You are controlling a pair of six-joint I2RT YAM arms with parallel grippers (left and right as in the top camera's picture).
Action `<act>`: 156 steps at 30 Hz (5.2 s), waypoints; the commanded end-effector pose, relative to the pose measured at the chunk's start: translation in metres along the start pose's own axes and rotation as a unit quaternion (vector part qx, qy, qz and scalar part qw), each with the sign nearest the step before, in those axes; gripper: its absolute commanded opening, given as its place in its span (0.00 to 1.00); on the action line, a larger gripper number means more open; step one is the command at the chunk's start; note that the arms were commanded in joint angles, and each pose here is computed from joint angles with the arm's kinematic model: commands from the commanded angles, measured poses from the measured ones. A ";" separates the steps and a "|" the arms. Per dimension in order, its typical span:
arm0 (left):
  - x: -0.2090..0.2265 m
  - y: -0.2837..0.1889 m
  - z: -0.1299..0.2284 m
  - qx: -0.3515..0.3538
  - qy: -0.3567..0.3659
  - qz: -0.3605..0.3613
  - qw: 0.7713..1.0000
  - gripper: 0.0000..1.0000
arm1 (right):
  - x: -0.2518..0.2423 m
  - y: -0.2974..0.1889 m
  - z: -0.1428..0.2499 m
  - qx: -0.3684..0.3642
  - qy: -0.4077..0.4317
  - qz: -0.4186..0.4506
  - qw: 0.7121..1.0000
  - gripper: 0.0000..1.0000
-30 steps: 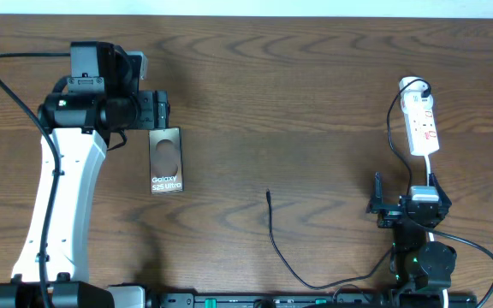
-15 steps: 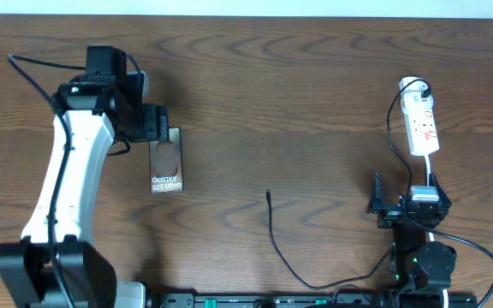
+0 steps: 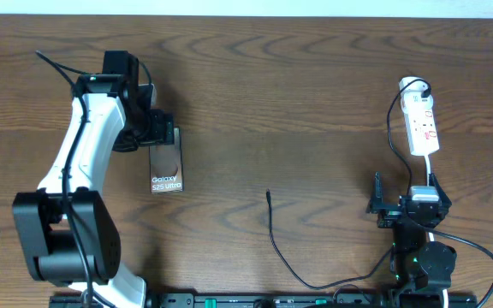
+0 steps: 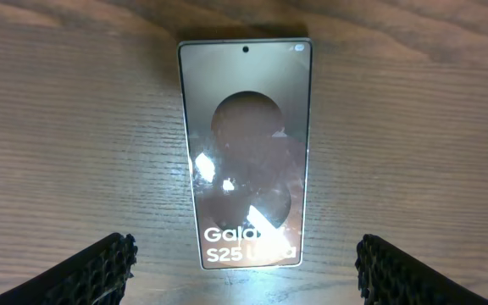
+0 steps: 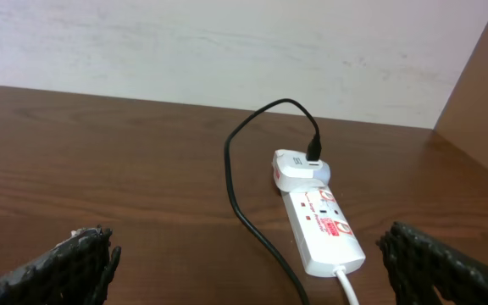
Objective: Plug charger to phone and switch on socket
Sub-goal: 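Raise the left arm and move the left gripper over the phone, then lower the left gripper down toward the Galaxy phone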
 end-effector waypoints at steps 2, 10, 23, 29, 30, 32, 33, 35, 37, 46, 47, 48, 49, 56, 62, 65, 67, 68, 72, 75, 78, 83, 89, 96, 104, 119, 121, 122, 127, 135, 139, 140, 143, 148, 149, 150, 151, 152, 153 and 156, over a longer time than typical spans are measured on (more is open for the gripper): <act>0.001 0.002 -0.005 0.000 -0.003 -0.002 1.000 0.46 | 0.002 0.000 0.000 -0.001 -0.004 -0.006 1.000 0.99; 0.001 0.002 -0.006 -0.004 -0.003 -0.001 1.000 0.98 | 0.002 0.000 0.000 -0.001 -0.004 -0.006 1.000 0.99; 0.001 0.003 -0.006 -0.004 -0.004 -0.003 1.000 0.98 | 0.002 0.000 0.000 -0.001 -0.004 -0.006 1.000 0.99; 0.006 0.004 -0.006 -0.006 -0.018 -0.029 0.999 0.98 | 0.002 0.000 0.000 -0.001 -0.004 -0.006 1.000 0.99; 0.006 0.004 -0.005 -0.006 -0.017 -0.032 0.999 0.98 | 0.002 0.000 0.000 -0.001 -0.004 -0.006 1.000 0.99; 0.005 0.005 -0.005 -0.005 -0.015 -0.037 0.999 0.98 | 0.002 0.000 0.000 -0.001 -0.004 -0.006 1.000 0.99; 0.005 0.005 -0.005 -0.005 -0.014 -0.038 0.999 0.98 | 0.002 0.000 0.000 -0.001 -0.004 -0.006 1.000 0.99; 0.003 0.005 -0.005 -0.006 -0.011 -0.037 0.999 0.98 | 0.002 0.000 0.000 -0.001 -0.004 -0.006 1.000 0.99; 0.000 0.005 -0.005 -0.007 -0.007 -0.037 0.999 0.98 | 0.002 0.000 0.000 -0.001 -0.004 -0.006 1.000 0.99; -0.004 0.012 -0.004 -0.007 -0.005 -0.036 0.999 0.98 | 0.002 0.000 0.000 -0.001 -0.004 -0.006 1.000 0.99; -0.004 0.014 -0.003 -0.007 -0.008 -0.036 0.999 0.98 | 0.002 0.000 0.000 -0.001 -0.004 -0.006 1.000 0.99; -0.004 0.017 -0.002 -0.007 -0.011 -0.036 0.999 0.98 | 0.002 0.000 0.000 -0.001 -0.004 -0.006 1.000 0.99; -0.003 0.020 -0.001 -0.006 -0.012 -0.036 0.999 0.98 | 0.002 0.000 0.000 -0.001 -0.004 -0.006 1.000 0.99; -0.001 0.031 0.006 0.004 -0.013 -0.038 0.999 0.98 | 0.002 0.000 0.000 -0.001 -0.004 -0.006 1.000 0.99; -0.001 0.036 0.005 -0.004 -0.012 -0.036 0.999 0.98 | 0.002 0.000 0.000 -0.001 -0.004 -0.006 1.000 0.99; 0.000 0.041 0.008 0.000 -0.012 -0.037 0.999 0.98 | 0.002 0.000 0.000 -0.001 -0.004 -0.006 1.000 0.99; 0.001 0.045 0.010 0.007 -0.013 -0.038 0.999 0.98 | 0.002 0.000 0.000 -0.001 -0.004 -0.006 1.000 0.99; 0.001 0.047 0.011 0.011 -0.013 -0.039 0.999 0.98 | 0.002 0.000 0.000 -0.001 -0.004 -0.006 1.000 0.99; 0.002 0.053 0.012 0.020 -0.014 -0.041 0.999 0.98 | 0.002 0.000 0.000 -0.001 -0.004 -0.006 1.000 0.99; 0.003 0.057 0.012 0.027 -0.014 -0.042 0.999 0.98 | 0.002 0.000 0.000 -0.001 -0.004 -0.006 1.000 0.99; 0.003 0.064 0.013 0.037 -0.014 -0.044 0.998 0.98 | 0.002 0.000 0.000 -0.001 -0.004 -0.006 1.000 0.99; 0.002 0.072 0.015 0.050 -0.012 -0.046 0.998 0.98 | 0.002 0.000 0.000 -0.001 -0.004 -0.006 1.000 0.99; -0.010 0.076 0.017 0.051 0.007 -0.046 0.998 0.98 | 0.002 0.000 0.000 -0.001 -0.004 -0.006 1.000 0.99; -0.010 0.080 0.014 0.046 0.007 -0.056 0.997 0.98 | 0.002 0.000 0.000 -0.001 -0.004 -0.006 1.000 0.99; -0.010 0.085 0.016 0.055 0.000 -0.058 0.997 0.98 | 0.002 0.000 0.000 -0.001 -0.004 -0.006 1.000 0.99; -0.008 0.088 0.016 0.056 -0.006 -0.065 0.996 0.98 | 0.002 0.000 0.000 -0.001 -0.004 -0.006 1.000 0.99; -0.007 0.088 0.015 0.055 -0.006 -0.068 0.996 0.98 | 0.002 0.000 0.000 -0.001 -0.004 -0.006 1.000 0.99; -0.007 0.088 0.015 0.055 -0.006 -0.068 0.996 0.98 | 0.002 0.000 0.000 -0.001 -0.004 -0.006 1.000 0.99; -0.007 0.088 0.015 0.055 -0.006 -0.068 0.996 0.98 | 0.002 0.000 0.000 -0.001 -0.004 -0.006 1.000 0.99; -0.008 0.088 0.014 0.052 -0.006 -0.067 0.996 0.98 | 0.002 0.000 0.000 -0.001 -0.004 -0.006 1.000 0.99; -0.008 0.088 0.014 0.052 -0.006 -0.067 0.996 0.98 | 0.002 0.000 0.000 -0.001 -0.004 -0.006 1.000 0.99; -0.008 0.088 0.014 0.052 -0.006 -0.067 0.996 0.98 | 0.002 0.000 0.000 -0.001 -0.004 -0.006 1.000 0.99; -0.007 0.088 0.014 0.052 -0.007 -0.067 0.996 0.98 | 0.002 0.000 0.000 -0.001 -0.004 -0.006 1.000 0.99; -0.004 0.087 0.014 0.052 -0.011 -0.067 0.996 0.98 | 0.002 0.000 0.000 -0.001 -0.004 -0.006 1.000 0.99; -0.003 0.087 0.013 0.052 -0.012 -0.067 0.996 0.98 | 0.002 0.000 0.000 -0.001 -0.004 -0.006 1.000 0.99; -0.002 0.087 0.013 0.051 -0.014 -0.067 0.996 0.98 | 0.002 0.000 0.000 -0.001 -0.004 -0.006 1.000 0.99; -0.001 0.087 0.013 0.051 -0.016 -0.067 0.996 0.98 | 0.002 0.000 0.000 -0.001 -0.004 -0.006 1.000 0.99; 0.001 0.087 0.013 0.051 -0.018 -0.067 0.996 0.98 | 0.002 0.000 0.000 -0.001 -0.004 -0.006 1.000 0.99; 0.001 0.087 0.012 0.051 -0.019 -0.067 0.996 0.98 | 0.002 0.000 0.000 -0.001 -0.004 -0.006 1.000 0.99; 0.001 0.087 0.012 0.052 -0.016 -0.063 0.997 0.98 | 0.002 0.000 0.000 -0.001 -0.004 -0.006 1.000 0.99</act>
Point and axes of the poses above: each gripper's point midway between its finger pads, its own y axis out along the fingers, its own x axis along the line the jaws close on, z = x × y, the point moved 7 cm from there along -y, back along the fingers, and after that the axes turned 4 degrees about -y, right-handed, at the moved point
